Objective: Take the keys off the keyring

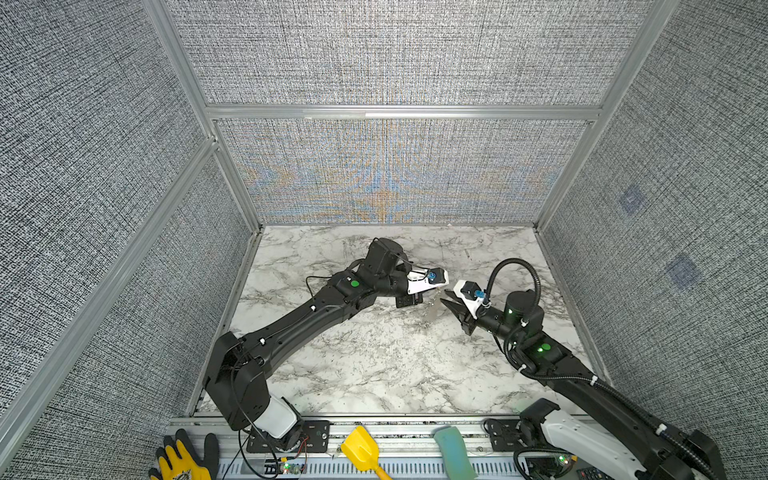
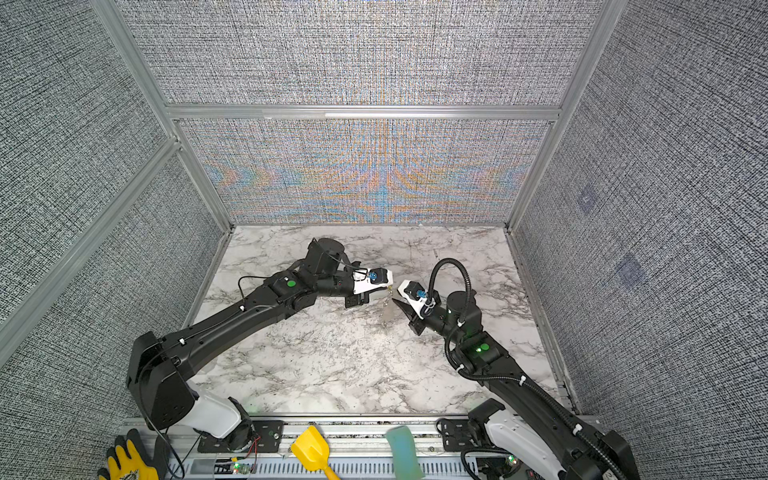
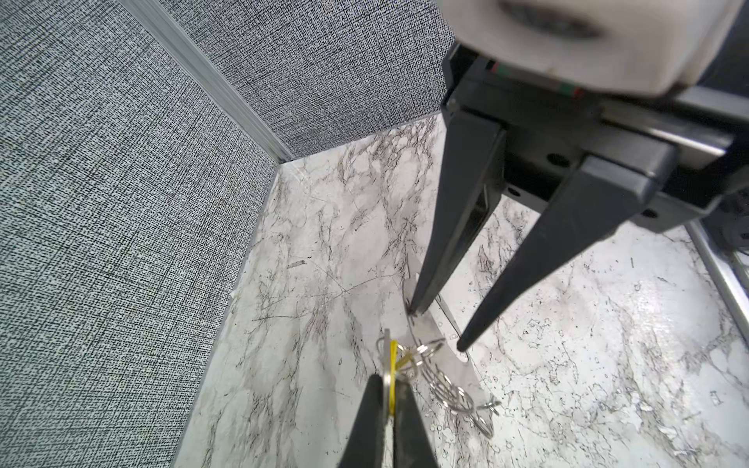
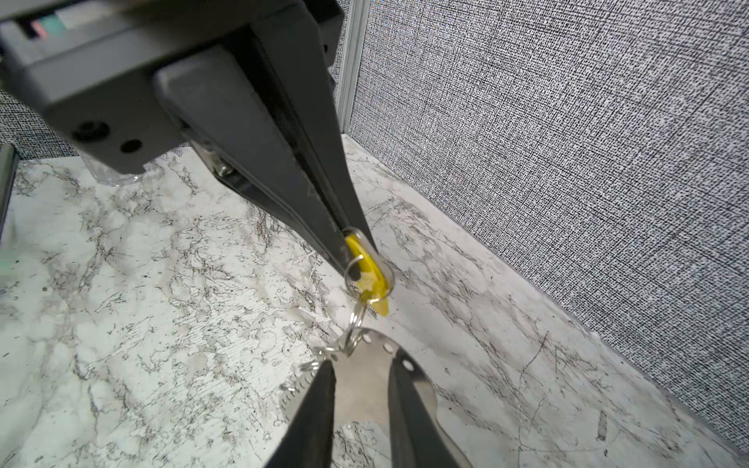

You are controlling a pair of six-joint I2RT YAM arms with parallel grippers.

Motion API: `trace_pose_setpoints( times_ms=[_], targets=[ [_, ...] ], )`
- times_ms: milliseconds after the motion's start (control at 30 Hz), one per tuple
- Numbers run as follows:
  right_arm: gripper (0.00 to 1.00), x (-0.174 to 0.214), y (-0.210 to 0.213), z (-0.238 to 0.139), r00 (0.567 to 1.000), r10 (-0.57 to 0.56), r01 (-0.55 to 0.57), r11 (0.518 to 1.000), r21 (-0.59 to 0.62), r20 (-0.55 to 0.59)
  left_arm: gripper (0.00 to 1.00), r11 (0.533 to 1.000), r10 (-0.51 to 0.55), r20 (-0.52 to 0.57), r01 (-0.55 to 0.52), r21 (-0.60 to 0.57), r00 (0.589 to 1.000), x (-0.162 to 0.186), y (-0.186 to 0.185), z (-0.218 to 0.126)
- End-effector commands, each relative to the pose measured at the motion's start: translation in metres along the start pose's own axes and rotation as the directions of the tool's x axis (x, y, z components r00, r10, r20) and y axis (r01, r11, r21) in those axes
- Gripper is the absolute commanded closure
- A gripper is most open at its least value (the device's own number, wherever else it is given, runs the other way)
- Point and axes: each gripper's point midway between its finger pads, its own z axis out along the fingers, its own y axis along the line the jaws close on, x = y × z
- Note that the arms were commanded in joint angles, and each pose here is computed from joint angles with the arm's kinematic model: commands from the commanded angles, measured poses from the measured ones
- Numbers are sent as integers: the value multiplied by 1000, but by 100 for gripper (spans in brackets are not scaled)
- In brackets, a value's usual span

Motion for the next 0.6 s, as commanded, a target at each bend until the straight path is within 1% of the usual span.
trace_pose_setpoints(
  times_ms=[0, 233, 333, 400, 567],
  targets=[
    [76, -9, 2, 1, 999, 4, -4, 1000, -17, 42, 100, 1000, 9, 23, -9, 6, 1000, -7, -1, -3],
    [79, -14, 0, 4, 998, 4, -3, 1000, -14, 63, 100, 1000, 7, 34, -8, 11, 999, -11, -3, -2],
    [83, -17, -3, 4, 997, -1, 0, 1000, 1, 75, 100, 1000, 6, 33, -6, 13, 999, -10, -3, -1],
    [86, -18, -4, 4, 996, -5, 4, 1000, 8, 84, 100, 1000, 4, 31, -4, 15, 999, -10, -4, -1],
    [100, -14, -1, 3, 998, -7, 8, 1000, -4, 69, 100, 1000, 6, 27, -6, 5, 1000, -10, -3, -2]
  ],
)
